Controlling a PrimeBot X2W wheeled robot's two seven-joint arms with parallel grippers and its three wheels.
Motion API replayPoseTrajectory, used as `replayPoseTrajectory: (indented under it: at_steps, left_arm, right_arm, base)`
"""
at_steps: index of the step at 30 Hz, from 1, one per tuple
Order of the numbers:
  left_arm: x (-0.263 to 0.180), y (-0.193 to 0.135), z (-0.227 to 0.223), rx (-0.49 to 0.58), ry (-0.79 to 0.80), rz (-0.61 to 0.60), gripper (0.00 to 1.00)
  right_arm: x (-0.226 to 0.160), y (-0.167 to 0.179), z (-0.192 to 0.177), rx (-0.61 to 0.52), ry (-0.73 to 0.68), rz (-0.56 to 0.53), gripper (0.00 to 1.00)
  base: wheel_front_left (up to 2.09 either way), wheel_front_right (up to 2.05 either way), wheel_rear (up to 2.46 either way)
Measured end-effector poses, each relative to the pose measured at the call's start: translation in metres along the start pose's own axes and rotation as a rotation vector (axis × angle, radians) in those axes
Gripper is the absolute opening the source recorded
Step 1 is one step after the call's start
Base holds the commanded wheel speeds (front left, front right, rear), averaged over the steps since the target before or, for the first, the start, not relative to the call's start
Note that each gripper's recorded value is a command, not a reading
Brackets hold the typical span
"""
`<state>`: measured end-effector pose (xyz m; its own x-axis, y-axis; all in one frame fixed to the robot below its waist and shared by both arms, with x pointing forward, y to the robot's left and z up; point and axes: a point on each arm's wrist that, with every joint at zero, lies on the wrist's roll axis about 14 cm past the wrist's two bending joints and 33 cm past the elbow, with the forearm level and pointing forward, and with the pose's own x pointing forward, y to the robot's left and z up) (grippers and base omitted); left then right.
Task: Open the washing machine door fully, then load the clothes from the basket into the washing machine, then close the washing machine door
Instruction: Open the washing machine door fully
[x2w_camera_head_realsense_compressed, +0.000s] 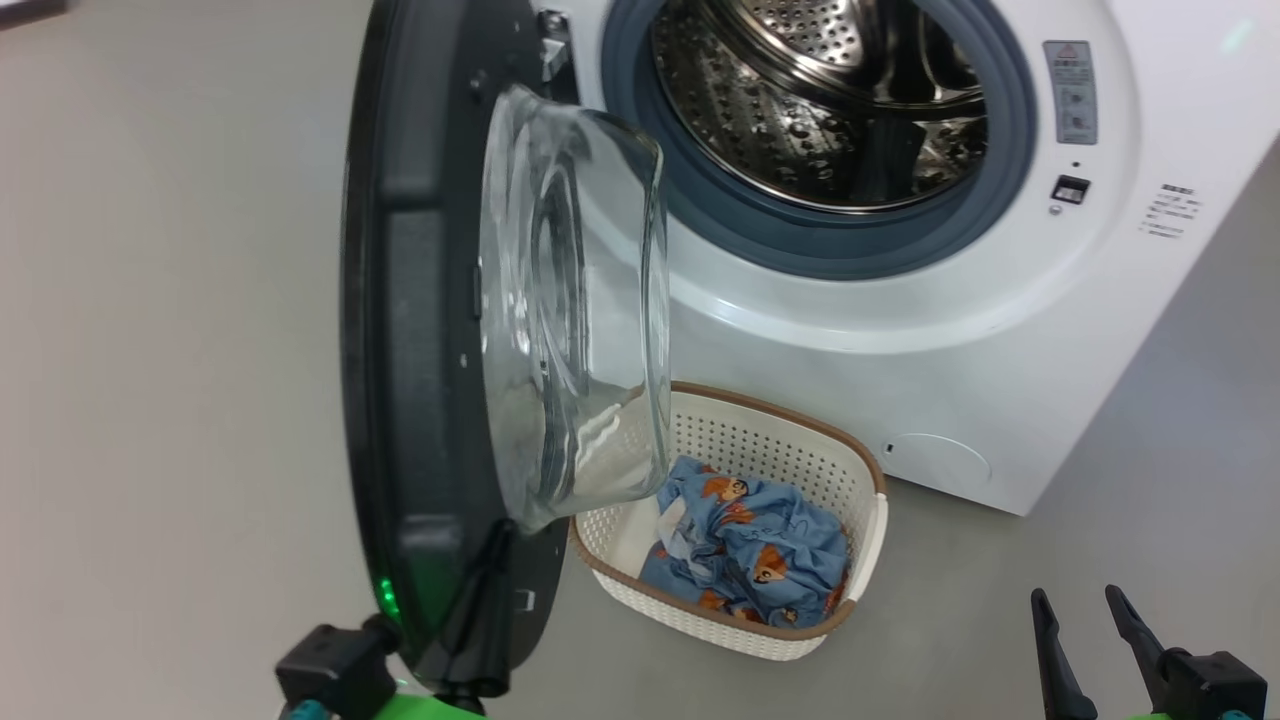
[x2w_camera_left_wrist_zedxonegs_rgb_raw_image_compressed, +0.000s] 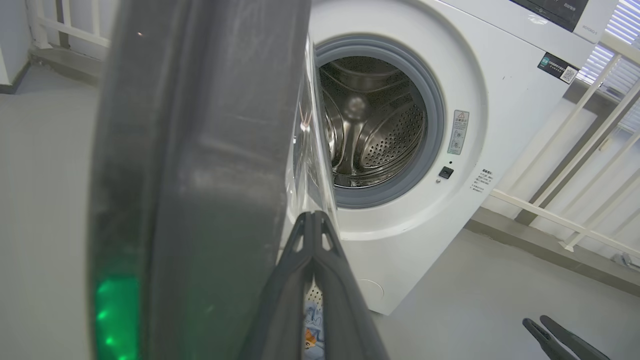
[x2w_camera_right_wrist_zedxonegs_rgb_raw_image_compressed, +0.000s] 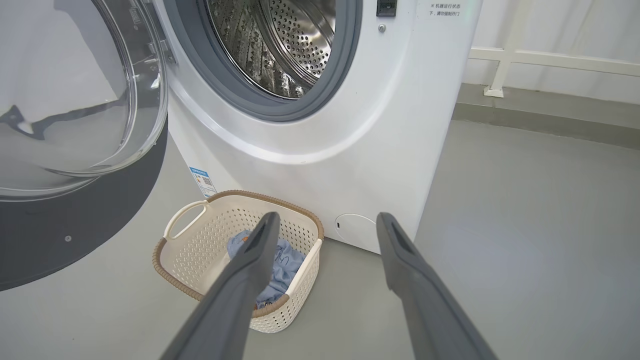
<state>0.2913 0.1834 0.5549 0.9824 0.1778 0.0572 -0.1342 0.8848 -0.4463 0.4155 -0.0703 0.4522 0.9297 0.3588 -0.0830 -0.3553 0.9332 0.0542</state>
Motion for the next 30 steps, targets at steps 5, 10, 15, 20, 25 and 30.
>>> replayPoseTrajectory:
  at_steps: [5,10,15,20,25,30]
  left_arm:
    - [-0.005,0.032,0.013,0.010,-0.048,0.112,0.00]
    - [-0.011,0.073,0.021,0.026,-0.087,0.229,0.00]
    - [-0.007,0.098,0.028,0.034,-0.126,0.298,0.00]
    - [0.003,0.124,0.035,0.054,-0.159,0.364,0.00]
    - [0.010,0.150,0.042,0.063,-0.184,0.428,0.00]
    - [0.016,0.172,0.048,0.065,-0.201,0.492,0.00]
  right_arm:
    - [0.007,0.013,-0.002,0.000,0.007,0.038,1.00]
    - [0.011,0.019,-0.005,0.002,0.015,0.057,1.00]
    - [0.011,0.018,-0.009,-0.001,0.024,0.058,1.00]
    - [0.009,0.016,-0.012,-0.001,0.033,0.051,1.00]
    - [0.006,0.012,-0.013,-0.001,0.037,0.039,1.00]
    - [0.003,0.007,-0.013,-0.001,0.037,0.024,1.00]
  base:
    - [0.00,0.00,0.00]
    - [0.00,0.00,0.00]
    - [0.00,0.00,0.00]
    - [0.00,0.00,0.00]
    - [0.00,0.00,0.00]
    - [0.00,0.00,0.00]
